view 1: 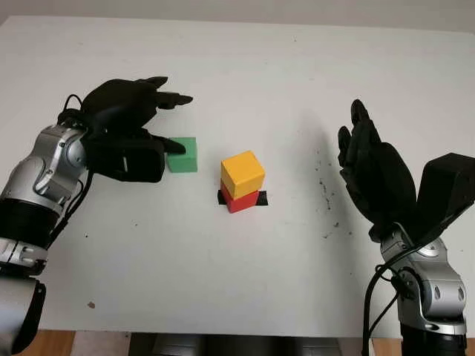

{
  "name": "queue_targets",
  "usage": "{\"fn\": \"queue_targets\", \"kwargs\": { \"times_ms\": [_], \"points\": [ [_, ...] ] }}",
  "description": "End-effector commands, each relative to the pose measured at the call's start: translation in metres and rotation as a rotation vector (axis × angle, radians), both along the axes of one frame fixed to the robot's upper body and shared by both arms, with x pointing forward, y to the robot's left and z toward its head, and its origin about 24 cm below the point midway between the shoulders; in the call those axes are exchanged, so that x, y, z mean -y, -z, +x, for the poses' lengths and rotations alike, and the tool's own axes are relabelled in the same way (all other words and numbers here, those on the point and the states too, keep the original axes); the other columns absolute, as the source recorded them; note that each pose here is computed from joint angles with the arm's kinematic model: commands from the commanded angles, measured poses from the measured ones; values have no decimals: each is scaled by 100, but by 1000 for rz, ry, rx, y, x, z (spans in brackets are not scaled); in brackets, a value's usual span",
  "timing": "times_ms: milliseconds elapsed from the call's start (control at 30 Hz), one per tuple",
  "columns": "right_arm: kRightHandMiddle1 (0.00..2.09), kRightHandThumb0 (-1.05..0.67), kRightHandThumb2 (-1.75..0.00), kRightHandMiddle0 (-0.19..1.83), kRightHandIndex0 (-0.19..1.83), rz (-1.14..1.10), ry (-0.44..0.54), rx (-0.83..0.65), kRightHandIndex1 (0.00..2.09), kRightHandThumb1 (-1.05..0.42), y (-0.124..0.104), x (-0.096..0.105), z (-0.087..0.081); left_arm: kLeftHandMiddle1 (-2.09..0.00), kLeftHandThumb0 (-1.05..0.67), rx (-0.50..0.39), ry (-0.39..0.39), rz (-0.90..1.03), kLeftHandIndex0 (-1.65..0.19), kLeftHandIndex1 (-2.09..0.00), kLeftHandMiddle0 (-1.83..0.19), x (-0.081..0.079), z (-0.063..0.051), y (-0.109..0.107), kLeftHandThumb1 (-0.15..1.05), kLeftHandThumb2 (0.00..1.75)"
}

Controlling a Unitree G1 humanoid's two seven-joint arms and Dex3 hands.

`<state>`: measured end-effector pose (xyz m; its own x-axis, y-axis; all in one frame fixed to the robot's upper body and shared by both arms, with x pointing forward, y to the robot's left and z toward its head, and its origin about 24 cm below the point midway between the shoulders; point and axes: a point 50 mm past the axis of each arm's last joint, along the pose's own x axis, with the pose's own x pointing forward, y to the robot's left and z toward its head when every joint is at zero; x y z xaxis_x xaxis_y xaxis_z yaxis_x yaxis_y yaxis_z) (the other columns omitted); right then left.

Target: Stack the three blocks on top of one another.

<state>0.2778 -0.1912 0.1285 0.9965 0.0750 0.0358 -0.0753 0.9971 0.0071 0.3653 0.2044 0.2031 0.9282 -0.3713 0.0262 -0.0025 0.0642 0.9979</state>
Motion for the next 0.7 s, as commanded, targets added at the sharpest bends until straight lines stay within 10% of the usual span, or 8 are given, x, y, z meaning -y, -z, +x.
{"fn": "queue_targets", "kwargs": {
  "times_ms": [0,333,667],
  "points": [
    [0,-80,-85,-19,-19,-17,9,12,0,-105,-2,3,-1,-4,-88,9,-8,-23,-33,-2,-5,-4,-4,1,103,11],
    [0,-79,-82,-19,-19,-38,-3,7,0,-105,0,3,-2,-4,-92,181,-21,-195,-15,-2,-1,-10,-7,-8,105,54],
    [0,-79,-81,-19,-19,-55,-6,-2,0,-105,1,2,-3,-5,-91,173,-21,-194,-13,-4,-1,-14,-9,-6,105,65]
  ]
}}
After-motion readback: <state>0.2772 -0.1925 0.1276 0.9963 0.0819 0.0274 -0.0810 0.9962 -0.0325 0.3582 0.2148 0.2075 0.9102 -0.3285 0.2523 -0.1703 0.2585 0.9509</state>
